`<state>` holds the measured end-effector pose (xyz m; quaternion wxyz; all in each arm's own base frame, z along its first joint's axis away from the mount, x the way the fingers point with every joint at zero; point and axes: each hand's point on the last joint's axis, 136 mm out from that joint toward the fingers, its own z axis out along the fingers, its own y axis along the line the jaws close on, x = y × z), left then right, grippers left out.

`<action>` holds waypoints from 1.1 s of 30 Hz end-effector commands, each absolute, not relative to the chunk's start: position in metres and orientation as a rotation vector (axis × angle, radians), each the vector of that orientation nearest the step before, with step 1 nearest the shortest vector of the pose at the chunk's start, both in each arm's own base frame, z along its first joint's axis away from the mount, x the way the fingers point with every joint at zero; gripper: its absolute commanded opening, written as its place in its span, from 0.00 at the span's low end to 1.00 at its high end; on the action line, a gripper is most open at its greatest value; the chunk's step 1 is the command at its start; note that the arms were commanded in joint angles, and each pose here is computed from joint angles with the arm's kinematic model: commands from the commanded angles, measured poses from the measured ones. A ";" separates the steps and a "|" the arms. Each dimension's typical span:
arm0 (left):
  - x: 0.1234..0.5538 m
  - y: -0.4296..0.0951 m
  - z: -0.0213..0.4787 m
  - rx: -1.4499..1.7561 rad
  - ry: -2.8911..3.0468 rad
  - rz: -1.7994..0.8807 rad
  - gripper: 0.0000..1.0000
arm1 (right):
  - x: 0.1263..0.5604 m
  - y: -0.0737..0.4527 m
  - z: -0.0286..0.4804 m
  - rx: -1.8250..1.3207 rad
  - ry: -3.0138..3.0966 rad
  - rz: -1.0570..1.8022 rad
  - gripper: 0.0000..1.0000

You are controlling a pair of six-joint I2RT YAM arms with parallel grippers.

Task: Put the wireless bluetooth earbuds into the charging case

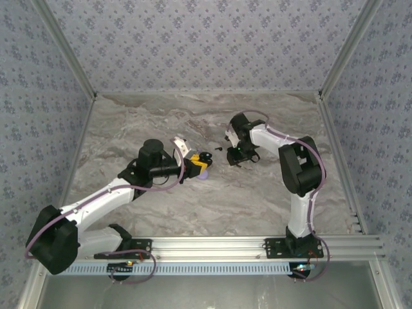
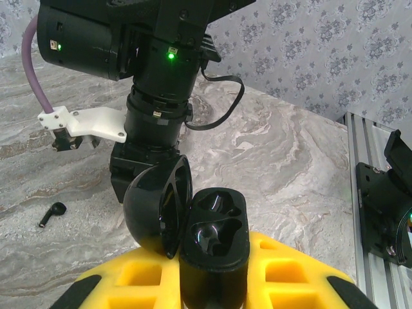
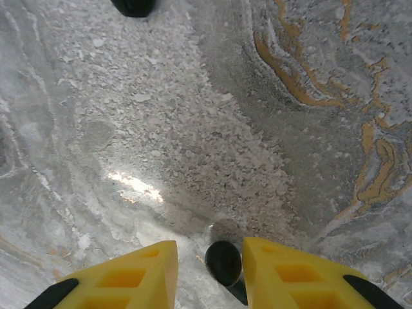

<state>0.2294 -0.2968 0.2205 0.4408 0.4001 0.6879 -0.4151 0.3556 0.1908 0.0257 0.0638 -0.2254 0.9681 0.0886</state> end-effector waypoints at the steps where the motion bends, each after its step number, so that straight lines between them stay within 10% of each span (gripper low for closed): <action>1: 0.232 -0.301 0.235 1.004 1.657 -1.021 0.14 | 0.358 0.184 0.022 -0.674 2.956 0.227 0.34; 33: 0.233 -0.301 0.233 1.001 1.663 -1.016 0.14 | 0.356 0.159 0.015 -0.531 3.000 0.112 0.19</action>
